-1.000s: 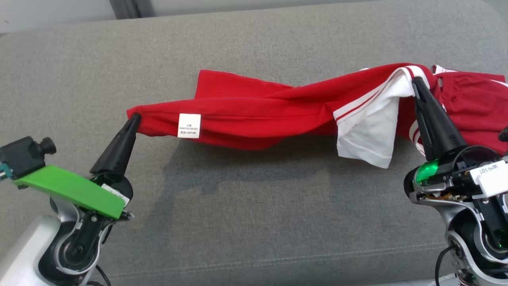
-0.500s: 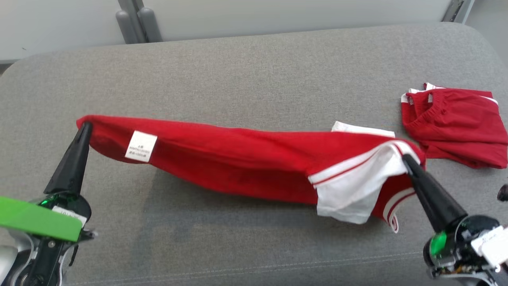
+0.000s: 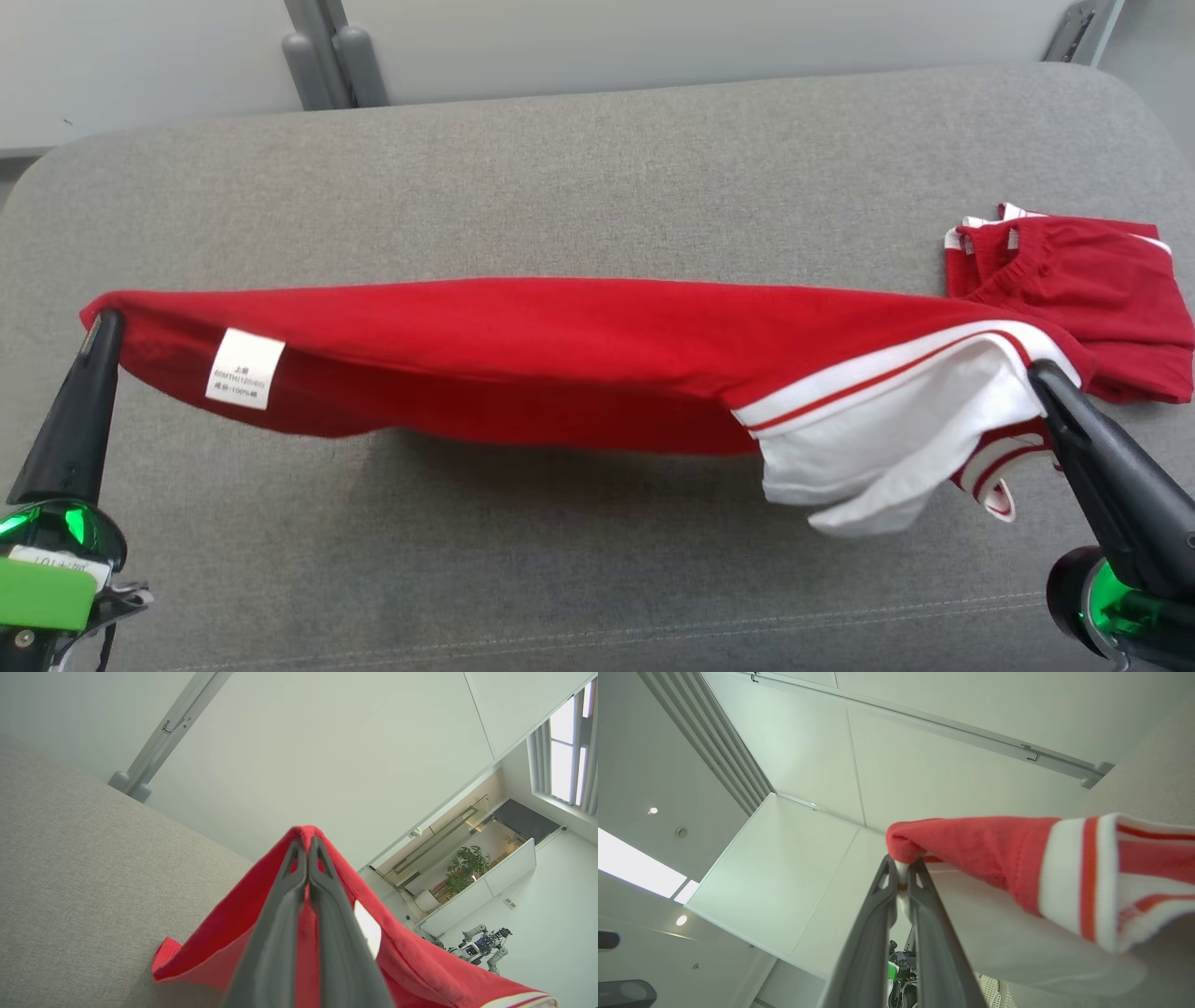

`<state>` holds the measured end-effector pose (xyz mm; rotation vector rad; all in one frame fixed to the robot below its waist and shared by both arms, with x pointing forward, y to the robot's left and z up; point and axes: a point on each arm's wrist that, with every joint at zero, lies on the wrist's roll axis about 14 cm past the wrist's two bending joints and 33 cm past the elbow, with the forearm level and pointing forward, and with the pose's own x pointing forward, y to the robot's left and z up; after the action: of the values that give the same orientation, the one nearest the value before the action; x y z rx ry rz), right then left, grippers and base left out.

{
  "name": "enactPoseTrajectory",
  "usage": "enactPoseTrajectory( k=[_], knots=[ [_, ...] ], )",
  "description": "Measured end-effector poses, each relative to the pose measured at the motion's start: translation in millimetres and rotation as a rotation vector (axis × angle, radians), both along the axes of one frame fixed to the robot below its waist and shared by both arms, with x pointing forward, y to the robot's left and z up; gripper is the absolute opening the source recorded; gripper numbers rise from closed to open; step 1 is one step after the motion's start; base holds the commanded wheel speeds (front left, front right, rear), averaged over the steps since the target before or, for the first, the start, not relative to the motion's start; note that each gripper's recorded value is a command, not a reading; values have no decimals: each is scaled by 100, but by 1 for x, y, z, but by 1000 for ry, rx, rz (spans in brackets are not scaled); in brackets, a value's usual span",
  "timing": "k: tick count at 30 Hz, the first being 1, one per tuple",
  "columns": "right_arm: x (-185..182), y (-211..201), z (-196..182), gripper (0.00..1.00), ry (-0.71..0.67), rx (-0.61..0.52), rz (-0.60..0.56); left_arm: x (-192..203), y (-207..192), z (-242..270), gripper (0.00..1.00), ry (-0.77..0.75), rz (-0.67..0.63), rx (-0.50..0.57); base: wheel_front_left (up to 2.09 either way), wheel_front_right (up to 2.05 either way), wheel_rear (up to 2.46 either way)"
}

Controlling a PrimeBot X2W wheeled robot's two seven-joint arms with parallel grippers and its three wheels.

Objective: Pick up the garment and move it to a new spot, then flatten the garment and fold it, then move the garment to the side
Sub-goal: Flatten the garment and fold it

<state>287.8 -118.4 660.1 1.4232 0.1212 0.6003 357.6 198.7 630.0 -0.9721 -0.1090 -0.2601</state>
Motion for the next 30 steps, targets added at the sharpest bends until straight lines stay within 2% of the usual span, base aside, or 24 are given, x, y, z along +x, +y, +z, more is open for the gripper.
enactPoseTrajectory(
  k=[5, 12, 14, 17, 21, 25, 30],
  knots=[
    [-20, -5, 23, 0, -86, 16, -1, -20, 0, 21, 0, -53, -8, -32, 0, 0, 0],
    [-26, -18, 26, 0, -91, 40, -34, -43, -10, 62, 0, -167, -66, -15, 0, 0, 0],
    [-20, -22, 21, 0, -61, 40, -55, -40, -15, 61, 0, -151, -102, 14, 0, 0, 0],
    [-9, -19, 12, 0, 1, 61, -28, -33, -28, 41, 0, -50, -189, 24, 0, 0, 0],
    [24, -18, -16, 0, 110, 62, -20, -18, -44, 3, 0, 127, -303, -10, 0, 0, 0],
    [70, -23, -49, 0, 201, 46, -39, 8, -45, -24, 0, 242, -358, 25, 0, 0, 0],
    [141, -44, -57, 0, 171, -31, -133, 55, -38, -15, 0, 220, -372, 96, 0, 0, 0]
  ],
)
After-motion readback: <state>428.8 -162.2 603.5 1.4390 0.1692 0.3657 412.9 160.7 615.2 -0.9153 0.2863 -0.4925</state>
